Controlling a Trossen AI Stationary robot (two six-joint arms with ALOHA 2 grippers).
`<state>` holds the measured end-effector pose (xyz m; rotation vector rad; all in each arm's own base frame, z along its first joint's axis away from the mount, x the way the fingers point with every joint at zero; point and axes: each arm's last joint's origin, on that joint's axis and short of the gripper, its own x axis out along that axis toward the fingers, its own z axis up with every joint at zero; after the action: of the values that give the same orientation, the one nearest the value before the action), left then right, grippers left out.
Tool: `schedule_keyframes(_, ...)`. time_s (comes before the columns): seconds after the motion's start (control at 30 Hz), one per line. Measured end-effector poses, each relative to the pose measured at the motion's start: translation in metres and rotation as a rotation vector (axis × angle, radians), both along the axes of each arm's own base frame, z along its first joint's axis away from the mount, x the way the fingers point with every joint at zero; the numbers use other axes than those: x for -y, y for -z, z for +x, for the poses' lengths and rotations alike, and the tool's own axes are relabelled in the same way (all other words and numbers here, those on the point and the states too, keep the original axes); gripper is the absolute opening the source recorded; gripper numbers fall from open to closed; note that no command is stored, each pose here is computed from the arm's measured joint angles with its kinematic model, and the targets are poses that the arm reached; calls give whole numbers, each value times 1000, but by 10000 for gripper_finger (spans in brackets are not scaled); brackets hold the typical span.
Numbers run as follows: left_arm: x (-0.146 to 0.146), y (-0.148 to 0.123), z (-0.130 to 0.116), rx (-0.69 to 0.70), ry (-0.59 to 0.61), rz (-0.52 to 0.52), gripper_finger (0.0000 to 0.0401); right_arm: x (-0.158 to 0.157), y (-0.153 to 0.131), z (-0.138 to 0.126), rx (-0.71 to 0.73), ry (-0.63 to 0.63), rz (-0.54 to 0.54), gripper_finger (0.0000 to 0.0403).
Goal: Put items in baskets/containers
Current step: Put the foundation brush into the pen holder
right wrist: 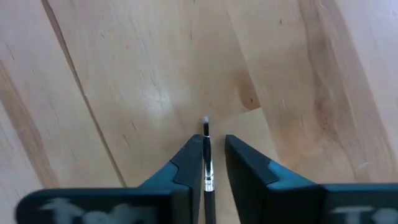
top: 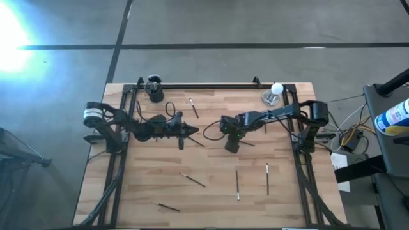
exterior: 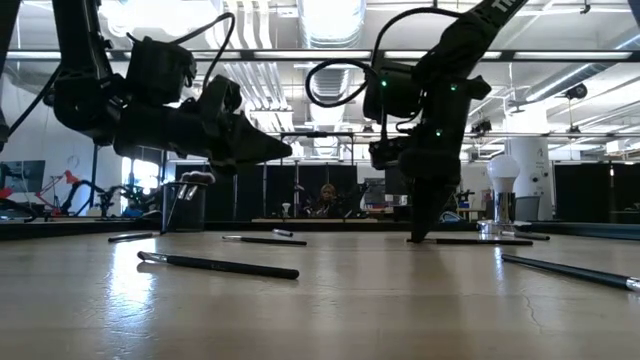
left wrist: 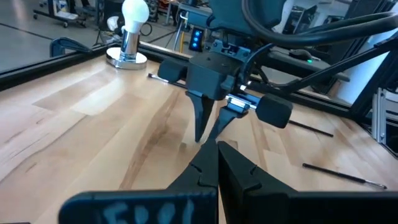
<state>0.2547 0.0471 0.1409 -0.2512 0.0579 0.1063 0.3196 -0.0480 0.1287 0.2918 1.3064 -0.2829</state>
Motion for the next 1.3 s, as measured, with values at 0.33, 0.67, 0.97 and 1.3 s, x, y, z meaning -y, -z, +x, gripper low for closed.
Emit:
schedule_keyframes(0.33,-2,1,2,-19,-36,-29,0,-2,-11,-9,24,-51,-10,9)
schedule_keyframes(0.67,-3,-8,8,45,-115,-153,7,-10,-35,-48,434,-59,25,8)
schedule_keyframes(0.97,8,-23,29,131,-57,-118,92,-17,-52,-89,862,-36,-1,8)
schedule_keyframes(1.3,29,-37,72,215,81,-67,108,-22,-60,-112,1385,-73,-3,8)
